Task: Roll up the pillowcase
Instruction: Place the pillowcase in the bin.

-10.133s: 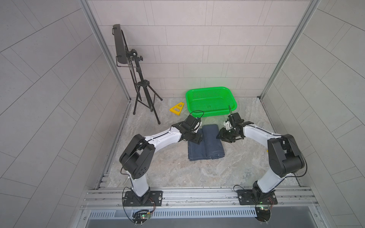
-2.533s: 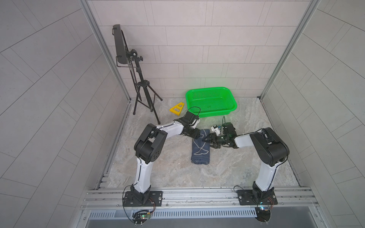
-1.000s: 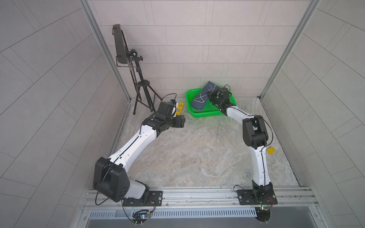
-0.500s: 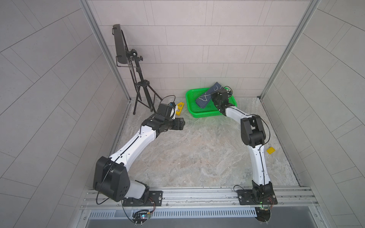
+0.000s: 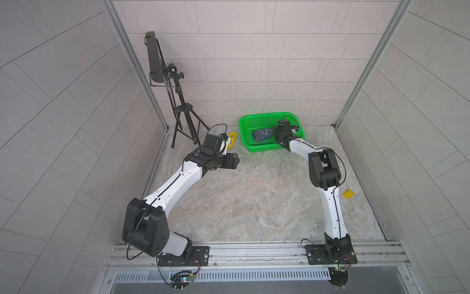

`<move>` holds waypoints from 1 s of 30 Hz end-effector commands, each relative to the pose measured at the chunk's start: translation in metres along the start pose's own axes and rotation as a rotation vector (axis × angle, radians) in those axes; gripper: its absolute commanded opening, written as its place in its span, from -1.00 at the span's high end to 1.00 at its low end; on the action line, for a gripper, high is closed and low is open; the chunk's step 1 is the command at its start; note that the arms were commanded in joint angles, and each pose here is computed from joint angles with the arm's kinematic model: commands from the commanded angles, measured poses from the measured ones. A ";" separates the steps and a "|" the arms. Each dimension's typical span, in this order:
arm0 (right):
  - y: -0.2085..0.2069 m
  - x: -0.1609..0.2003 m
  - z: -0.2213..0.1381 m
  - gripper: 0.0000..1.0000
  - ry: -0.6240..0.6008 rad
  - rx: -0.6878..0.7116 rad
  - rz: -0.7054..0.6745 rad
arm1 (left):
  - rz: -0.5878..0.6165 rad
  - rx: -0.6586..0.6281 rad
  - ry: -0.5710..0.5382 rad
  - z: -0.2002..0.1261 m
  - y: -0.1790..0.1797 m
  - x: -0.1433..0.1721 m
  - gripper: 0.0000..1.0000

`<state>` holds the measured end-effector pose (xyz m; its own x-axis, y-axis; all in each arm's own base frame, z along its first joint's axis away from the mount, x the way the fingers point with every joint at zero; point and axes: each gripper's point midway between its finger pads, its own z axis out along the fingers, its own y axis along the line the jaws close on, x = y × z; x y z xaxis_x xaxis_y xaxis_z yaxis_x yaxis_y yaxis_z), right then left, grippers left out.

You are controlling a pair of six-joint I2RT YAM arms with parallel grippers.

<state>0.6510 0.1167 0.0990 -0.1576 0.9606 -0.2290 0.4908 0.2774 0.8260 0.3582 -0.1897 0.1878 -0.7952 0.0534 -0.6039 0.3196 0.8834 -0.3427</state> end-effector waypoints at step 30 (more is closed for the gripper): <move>0.027 -0.032 -0.162 -0.30 0.159 -0.008 -0.476 | 0.049 -0.186 -0.049 -0.044 0.068 0.000 -0.61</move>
<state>0.5526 0.1006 0.1892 -0.4018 0.8408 -0.3627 0.4382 0.5244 0.7301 0.3666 -0.1396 0.1892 -0.7741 0.0688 -0.6293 0.2939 0.9195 -0.2610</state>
